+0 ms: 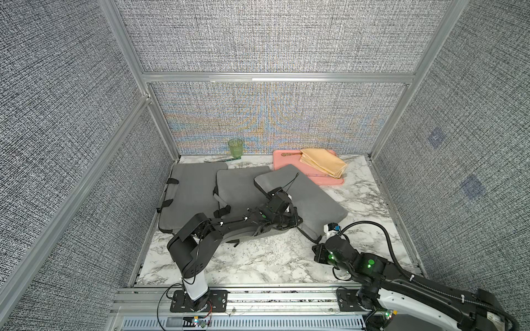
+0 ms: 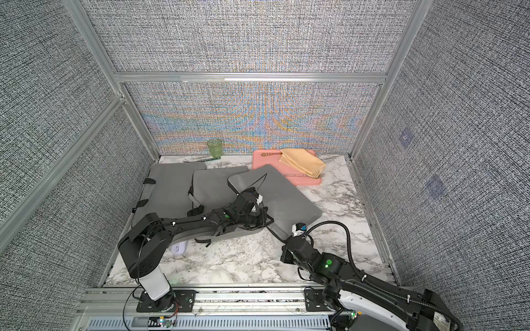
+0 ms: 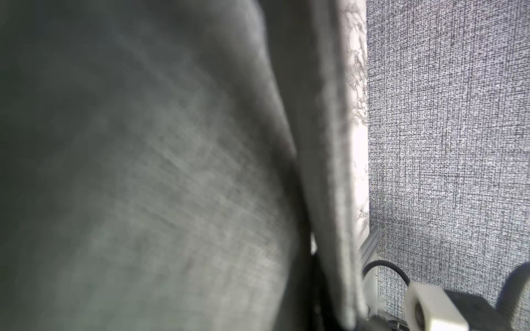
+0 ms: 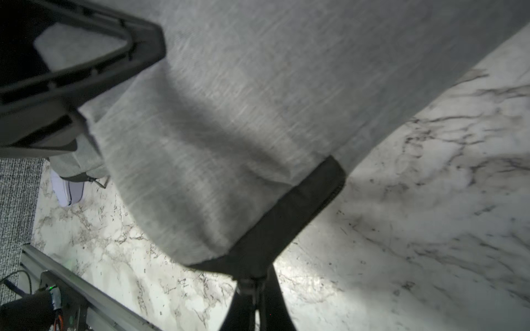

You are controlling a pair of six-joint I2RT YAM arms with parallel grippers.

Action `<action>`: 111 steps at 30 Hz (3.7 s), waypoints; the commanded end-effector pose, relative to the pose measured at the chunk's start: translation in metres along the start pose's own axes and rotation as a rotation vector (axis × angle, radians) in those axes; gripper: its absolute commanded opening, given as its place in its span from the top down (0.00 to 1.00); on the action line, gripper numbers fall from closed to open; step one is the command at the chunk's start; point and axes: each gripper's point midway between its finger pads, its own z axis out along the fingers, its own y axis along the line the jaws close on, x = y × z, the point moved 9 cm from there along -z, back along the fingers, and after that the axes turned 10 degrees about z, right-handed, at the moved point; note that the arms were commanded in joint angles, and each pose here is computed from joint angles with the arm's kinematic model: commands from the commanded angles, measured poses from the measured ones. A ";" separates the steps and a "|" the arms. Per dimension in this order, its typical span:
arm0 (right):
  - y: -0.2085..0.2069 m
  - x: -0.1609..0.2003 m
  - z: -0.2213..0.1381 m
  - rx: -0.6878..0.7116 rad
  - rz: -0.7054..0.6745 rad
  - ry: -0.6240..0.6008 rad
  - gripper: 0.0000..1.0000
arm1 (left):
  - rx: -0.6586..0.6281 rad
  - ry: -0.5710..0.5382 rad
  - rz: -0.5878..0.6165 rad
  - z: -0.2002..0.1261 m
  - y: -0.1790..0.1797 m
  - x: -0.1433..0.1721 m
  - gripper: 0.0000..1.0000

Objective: Put the mouse into the laptop bag
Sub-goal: Zip the zipper on the zippered laptop bag, then move the zippered laptop bag to the center of the board.

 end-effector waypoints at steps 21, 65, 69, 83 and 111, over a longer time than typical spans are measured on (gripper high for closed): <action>-0.001 -0.020 0.005 -0.088 -0.047 0.095 1.00 | 0.128 -0.066 0.044 -0.012 -0.011 0.012 0.05; -0.020 -0.030 -0.011 0.199 -0.029 0.002 0.80 | 0.048 -0.127 0.065 -0.047 -0.023 0.081 1.00; -0.019 -0.038 -0.031 0.162 -0.013 -0.056 0.14 | 0.023 -0.144 0.052 -0.052 -0.013 0.086 1.00; -0.024 -0.098 0.011 0.137 0.147 -0.022 0.01 | -0.084 -0.171 0.008 -0.074 0.023 0.106 1.00; -0.100 -0.070 -0.028 0.281 0.564 -0.207 1.00 | -0.059 -0.108 0.110 -0.046 -0.019 0.068 1.00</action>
